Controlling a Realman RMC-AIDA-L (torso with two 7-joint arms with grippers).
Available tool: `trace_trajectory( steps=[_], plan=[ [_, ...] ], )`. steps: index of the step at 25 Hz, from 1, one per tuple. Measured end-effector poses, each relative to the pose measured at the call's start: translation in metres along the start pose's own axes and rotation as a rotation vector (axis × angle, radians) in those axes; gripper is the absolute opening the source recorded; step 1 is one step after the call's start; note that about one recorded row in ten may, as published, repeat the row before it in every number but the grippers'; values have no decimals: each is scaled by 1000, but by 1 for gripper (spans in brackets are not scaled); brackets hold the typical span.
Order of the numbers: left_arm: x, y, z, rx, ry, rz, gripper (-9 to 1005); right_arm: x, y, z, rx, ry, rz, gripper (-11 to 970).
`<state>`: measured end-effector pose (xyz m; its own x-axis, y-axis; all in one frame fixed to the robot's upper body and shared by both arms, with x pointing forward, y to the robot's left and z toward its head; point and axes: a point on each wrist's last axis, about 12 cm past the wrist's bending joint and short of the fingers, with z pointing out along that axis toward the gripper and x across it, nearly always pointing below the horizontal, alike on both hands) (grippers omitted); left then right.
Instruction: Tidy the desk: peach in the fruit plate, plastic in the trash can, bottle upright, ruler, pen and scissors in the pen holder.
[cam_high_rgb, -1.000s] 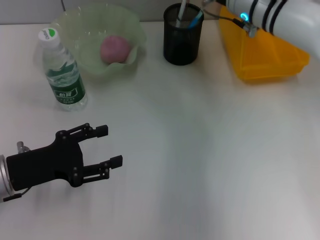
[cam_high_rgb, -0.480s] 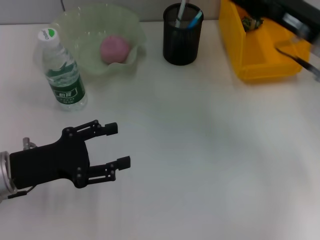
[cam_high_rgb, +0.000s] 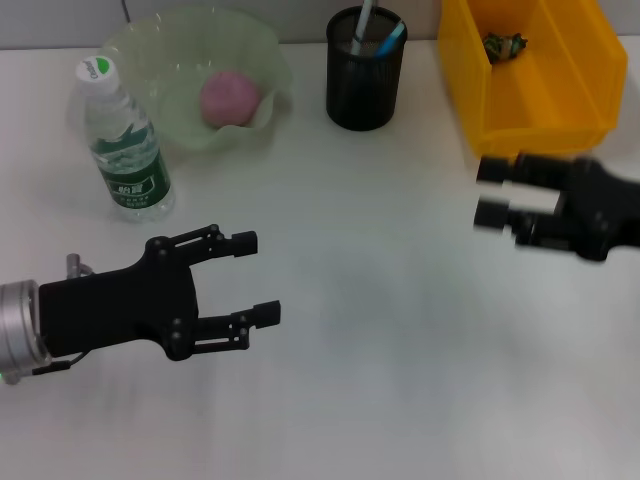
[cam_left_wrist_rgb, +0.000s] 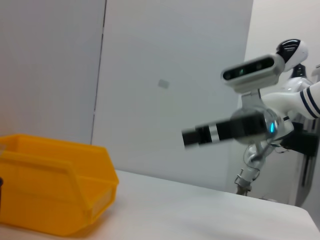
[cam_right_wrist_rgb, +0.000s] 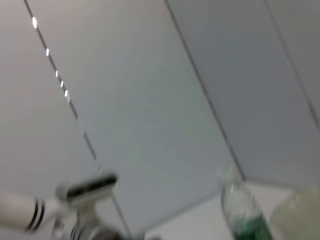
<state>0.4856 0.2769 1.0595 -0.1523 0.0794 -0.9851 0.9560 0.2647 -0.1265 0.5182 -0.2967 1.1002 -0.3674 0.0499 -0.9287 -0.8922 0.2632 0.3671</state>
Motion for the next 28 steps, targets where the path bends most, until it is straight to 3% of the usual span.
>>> trace_trajectory(
  steps=[4, 10, 15, 28],
  plan=[
    [-4, 4, 6, 30, 16, -18, 813, 21, 3, 6, -18, 137, -21, 676],
    [-5, 8, 12, 40, 53, -33, 813, 38, 9, 16, -61, 201, -142, 826],
    [-1, 10, 18, 57, 113, -67, 813, 44, 12, 20, -67, 206, -184, 825],
    [0, 9, 18, 56, 120, -69, 813, 47, 11, 20, -59, 221, -196, 823]
  ],
)
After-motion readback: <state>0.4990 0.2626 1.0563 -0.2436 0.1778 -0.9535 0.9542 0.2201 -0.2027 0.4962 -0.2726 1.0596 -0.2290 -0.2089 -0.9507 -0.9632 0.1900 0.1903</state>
